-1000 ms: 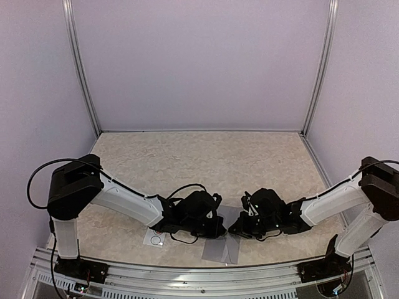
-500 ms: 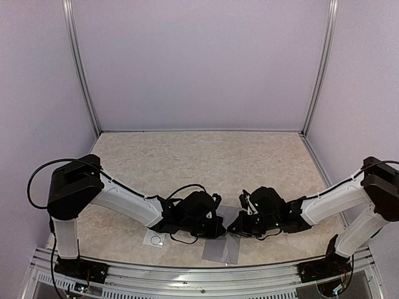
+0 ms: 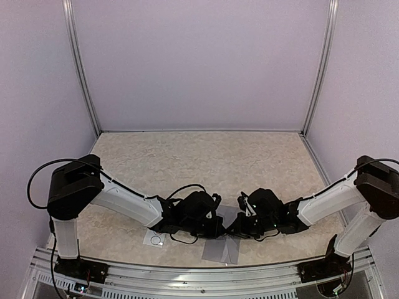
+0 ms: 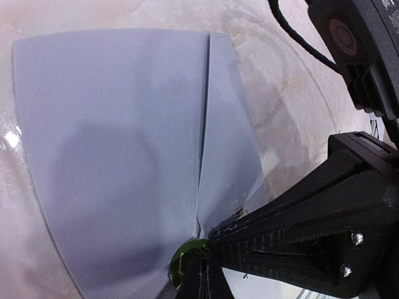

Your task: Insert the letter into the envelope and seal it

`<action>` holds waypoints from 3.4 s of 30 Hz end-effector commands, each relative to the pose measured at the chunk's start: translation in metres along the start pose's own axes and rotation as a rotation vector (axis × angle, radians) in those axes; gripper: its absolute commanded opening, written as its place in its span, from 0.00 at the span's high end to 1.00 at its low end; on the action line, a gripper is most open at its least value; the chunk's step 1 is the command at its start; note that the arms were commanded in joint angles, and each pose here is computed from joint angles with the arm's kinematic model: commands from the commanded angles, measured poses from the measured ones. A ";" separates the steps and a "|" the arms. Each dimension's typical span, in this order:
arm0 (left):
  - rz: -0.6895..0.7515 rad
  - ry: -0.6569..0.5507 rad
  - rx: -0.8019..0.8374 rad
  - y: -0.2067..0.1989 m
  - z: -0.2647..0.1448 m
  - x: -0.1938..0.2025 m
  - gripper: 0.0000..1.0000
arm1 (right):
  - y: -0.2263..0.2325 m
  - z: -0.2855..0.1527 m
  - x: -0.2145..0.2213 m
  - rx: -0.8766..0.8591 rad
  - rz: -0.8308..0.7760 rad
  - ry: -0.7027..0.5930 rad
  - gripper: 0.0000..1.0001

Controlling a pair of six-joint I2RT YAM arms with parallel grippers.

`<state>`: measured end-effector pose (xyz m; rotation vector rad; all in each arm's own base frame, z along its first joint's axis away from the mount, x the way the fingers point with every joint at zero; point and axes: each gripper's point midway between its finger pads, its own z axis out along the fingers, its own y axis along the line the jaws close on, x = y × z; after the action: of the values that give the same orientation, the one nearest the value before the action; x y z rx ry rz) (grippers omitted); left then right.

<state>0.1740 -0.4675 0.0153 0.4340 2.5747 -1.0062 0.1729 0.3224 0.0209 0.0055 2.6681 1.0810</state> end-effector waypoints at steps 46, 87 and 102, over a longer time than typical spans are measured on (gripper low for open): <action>-0.024 0.159 -0.248 0.081 -0.010 0.064 1.00 | 0.013 0.016 0.005 0.009 -0.013 0.059 1.00; -0.035 0.135 -0.270 0.084 -0.015 0.061 1.00 | -0.058 -0.010 0.043 0.269 0.107 0.143 1.00; 0.063 -0.142 -0.164 0.016 -0.090 -0.033 0.60 | 0.022 -0.087 -0.020 0.026 -0.132 -0.140 0.76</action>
<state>0.1761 -0.4101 0.0545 0.3837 2.5416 -0.8234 0.1552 0.2859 0.0733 0.0114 2.6277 1.0384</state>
